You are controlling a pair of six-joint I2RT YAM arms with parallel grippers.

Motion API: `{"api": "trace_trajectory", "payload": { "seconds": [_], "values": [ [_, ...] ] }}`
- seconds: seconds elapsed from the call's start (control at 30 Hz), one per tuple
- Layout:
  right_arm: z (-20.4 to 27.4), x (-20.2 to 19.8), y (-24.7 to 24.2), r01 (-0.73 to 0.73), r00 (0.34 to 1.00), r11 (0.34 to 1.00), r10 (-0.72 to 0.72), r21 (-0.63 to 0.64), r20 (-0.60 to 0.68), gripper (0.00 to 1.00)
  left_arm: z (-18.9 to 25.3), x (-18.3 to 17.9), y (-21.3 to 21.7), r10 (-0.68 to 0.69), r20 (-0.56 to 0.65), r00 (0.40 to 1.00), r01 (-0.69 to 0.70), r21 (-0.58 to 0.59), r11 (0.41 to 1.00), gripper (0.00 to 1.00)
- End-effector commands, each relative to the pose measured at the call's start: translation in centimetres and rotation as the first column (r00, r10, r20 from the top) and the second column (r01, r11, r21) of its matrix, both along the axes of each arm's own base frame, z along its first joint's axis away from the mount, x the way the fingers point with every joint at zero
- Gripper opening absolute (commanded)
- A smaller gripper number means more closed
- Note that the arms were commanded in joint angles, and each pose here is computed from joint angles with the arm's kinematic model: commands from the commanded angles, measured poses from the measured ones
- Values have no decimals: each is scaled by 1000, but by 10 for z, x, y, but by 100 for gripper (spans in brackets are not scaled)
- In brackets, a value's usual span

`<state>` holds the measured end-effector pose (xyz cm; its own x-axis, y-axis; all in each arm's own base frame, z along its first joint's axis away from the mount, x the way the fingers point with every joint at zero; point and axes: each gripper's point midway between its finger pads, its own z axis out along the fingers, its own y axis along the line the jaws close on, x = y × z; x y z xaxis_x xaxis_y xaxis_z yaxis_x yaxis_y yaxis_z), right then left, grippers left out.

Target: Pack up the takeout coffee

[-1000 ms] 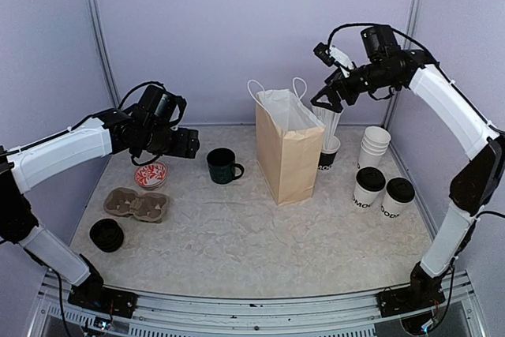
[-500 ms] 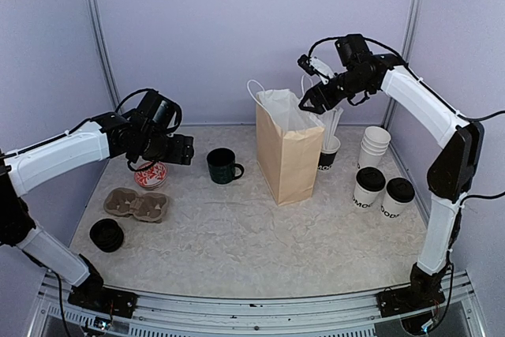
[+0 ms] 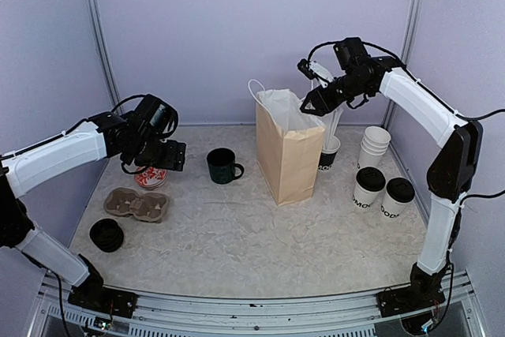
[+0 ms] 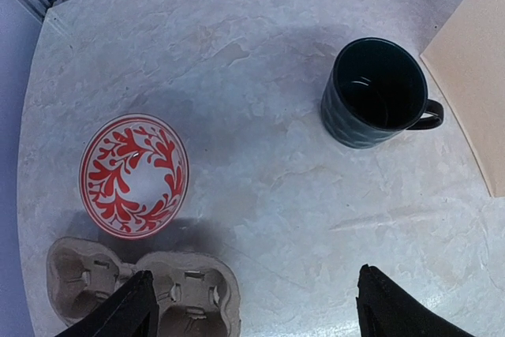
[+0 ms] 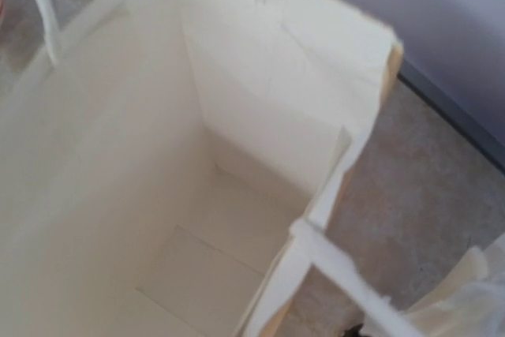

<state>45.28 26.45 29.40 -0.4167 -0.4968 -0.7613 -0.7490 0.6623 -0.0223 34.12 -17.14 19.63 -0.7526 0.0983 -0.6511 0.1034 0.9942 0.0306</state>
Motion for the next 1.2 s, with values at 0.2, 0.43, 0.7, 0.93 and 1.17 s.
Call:
{"api": "trace_trajectory", "payload": {
  "seconds": [0.2,0.43,0.7,0.93,1.17],
  "values": [
    [-5,-16,12,-61,997,998,63,31,-50,16,9,-7,20,63,-8,998,-63,10,998,85],
    [24,-42,14,-133,991,988,135,81,-24,0,-13,-17,70,272,-172,947,-284,-46,958,80],
    [41,-79,9,-215,975,971,219,102,-25,0,-53,-47,118,409,-330,851,-420,41,906,76],
    [44,-113,1,-290,957,952,290,101,10,0,-88,-75,149,532,-388,753,-497,195,846,63],
    [29,-134,2,-361,931,925,365,120,-16,0,-98,-58,128,433,-413,801,-429,109,897,55]
  ]
}}
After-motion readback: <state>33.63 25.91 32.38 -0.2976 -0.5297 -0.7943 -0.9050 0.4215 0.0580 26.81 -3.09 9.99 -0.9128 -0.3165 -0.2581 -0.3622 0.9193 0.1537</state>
